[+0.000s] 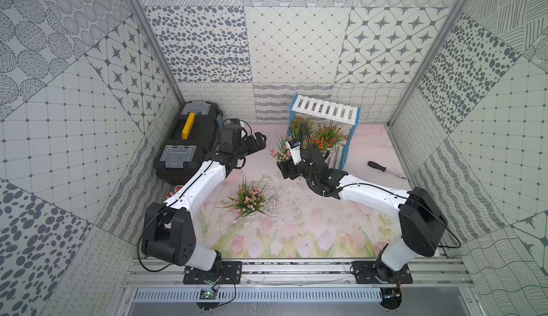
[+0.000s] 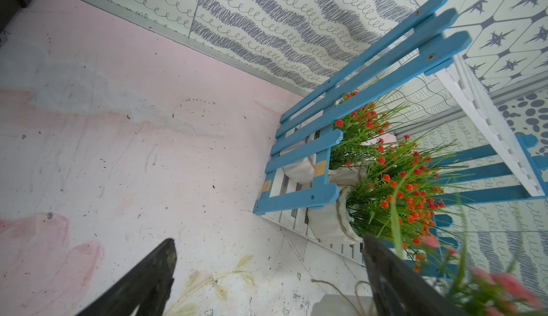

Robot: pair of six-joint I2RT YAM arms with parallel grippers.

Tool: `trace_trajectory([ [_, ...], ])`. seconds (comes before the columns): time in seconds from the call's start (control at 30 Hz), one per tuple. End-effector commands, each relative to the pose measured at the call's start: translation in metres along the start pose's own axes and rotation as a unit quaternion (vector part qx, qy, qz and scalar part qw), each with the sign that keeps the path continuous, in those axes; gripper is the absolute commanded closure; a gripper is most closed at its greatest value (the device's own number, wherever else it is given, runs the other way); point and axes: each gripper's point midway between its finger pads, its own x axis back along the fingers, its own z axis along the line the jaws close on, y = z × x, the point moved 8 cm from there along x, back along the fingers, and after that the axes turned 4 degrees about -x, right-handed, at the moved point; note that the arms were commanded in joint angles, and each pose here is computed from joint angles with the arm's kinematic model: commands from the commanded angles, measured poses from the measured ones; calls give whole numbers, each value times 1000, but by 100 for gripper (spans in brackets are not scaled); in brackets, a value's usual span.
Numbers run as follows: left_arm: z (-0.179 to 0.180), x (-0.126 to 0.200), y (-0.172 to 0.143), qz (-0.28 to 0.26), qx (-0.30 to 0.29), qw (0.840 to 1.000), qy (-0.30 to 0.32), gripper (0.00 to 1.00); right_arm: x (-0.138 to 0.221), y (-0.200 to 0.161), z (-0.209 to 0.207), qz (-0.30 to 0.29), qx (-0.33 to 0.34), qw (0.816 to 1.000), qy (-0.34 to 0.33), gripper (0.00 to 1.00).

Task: Place the baby's breath potted plants on the rack by color
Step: Pick up the baby's breath potted plant from the center of the board, then place the baby's breath potted plant on the rack.

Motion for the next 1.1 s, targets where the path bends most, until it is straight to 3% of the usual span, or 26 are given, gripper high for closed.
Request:
trace_trajectory([
  [0.0, -4, 5, 9, -20, -2, 1000, -6, 2, 35, 60, 7, -82, 8, 996, 24, 22],
  [0.27, -6, 3, 8, -9, -2, 1000, -13, 2, 60, 129, -17, -139, 15, 990, 12, 22],
  [0.53, -7, 1, 6, -1, -7, 1000, -17, 2, 51, 182, -63, -184, 23, 982, -22, 22],
  [1.07, -16, -9, -4, 15, -13, 999, -35, 2, 0, 223, -117, -252, 61, 964, -57, 22],
])
